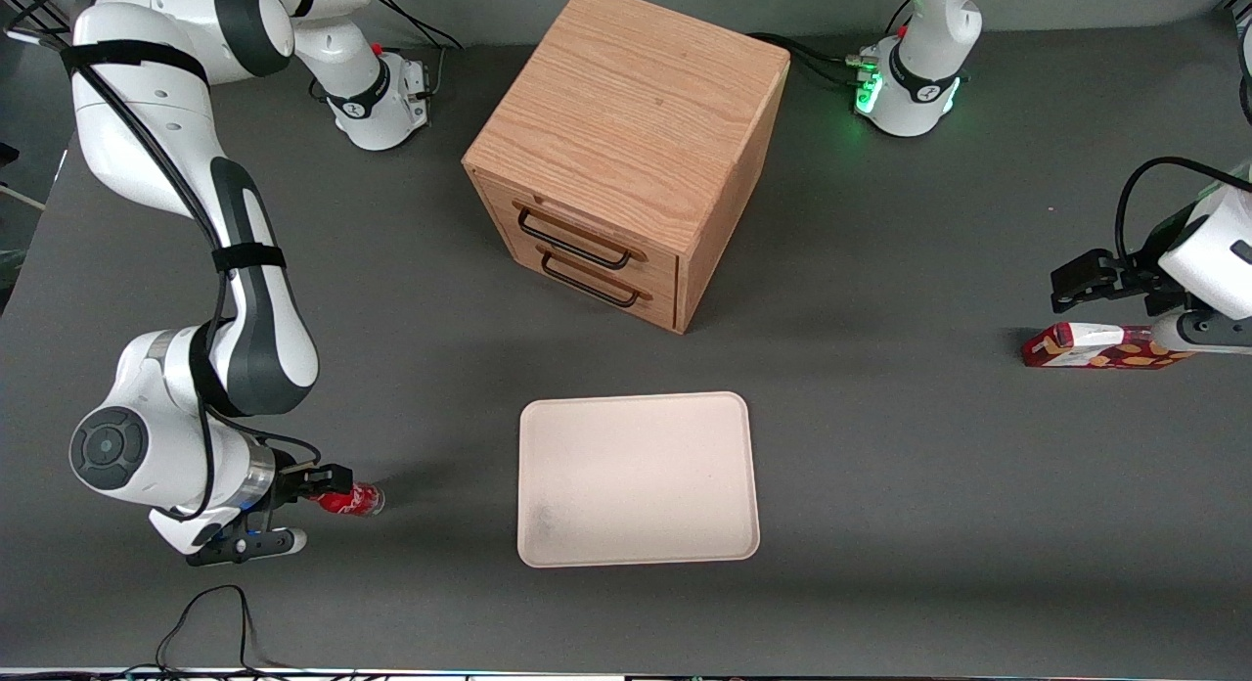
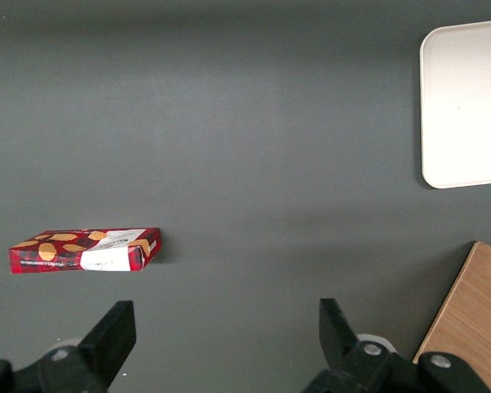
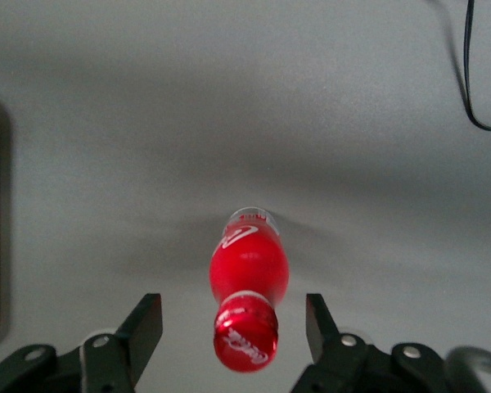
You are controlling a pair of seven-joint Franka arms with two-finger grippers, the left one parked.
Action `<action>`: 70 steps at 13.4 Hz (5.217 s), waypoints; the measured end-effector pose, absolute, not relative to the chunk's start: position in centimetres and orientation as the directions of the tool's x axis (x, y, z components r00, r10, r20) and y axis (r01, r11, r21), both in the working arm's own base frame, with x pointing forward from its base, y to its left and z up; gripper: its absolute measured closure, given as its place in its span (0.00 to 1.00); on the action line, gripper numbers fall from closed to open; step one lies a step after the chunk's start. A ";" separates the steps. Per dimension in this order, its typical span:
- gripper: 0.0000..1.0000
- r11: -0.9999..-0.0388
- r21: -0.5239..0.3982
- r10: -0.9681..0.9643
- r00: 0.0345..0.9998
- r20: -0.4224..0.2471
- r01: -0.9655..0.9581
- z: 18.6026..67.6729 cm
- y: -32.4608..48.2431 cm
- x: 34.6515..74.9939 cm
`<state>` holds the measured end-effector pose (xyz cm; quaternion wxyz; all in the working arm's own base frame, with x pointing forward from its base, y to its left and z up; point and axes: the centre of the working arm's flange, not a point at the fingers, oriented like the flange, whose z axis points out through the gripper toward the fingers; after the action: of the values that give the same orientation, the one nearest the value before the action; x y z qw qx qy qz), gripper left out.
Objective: Place coke bottle on tray
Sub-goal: 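Close the right gripper around the bottle's neck and lift it, then carry the held bottle with the right gripper over the cream tray, then lower the bottle onto the tray and open the right gripper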
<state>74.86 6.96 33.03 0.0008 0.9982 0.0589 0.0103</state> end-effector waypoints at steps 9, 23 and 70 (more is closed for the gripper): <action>0.69 -0.993 0.003 0.114 0.993 0.018 0.114 33.5 6.7 74.1; 0.69 -0.995 0.005 0.097 0.988 -0.116 0.098 50.4 5.1 70.0; 0.57 -0.937 -0.018 0.341 0.923 0.181 0.349 32.7 33.3 72.1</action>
<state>72.15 33.32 32.71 -0.0249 0.9801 0.1760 0.0879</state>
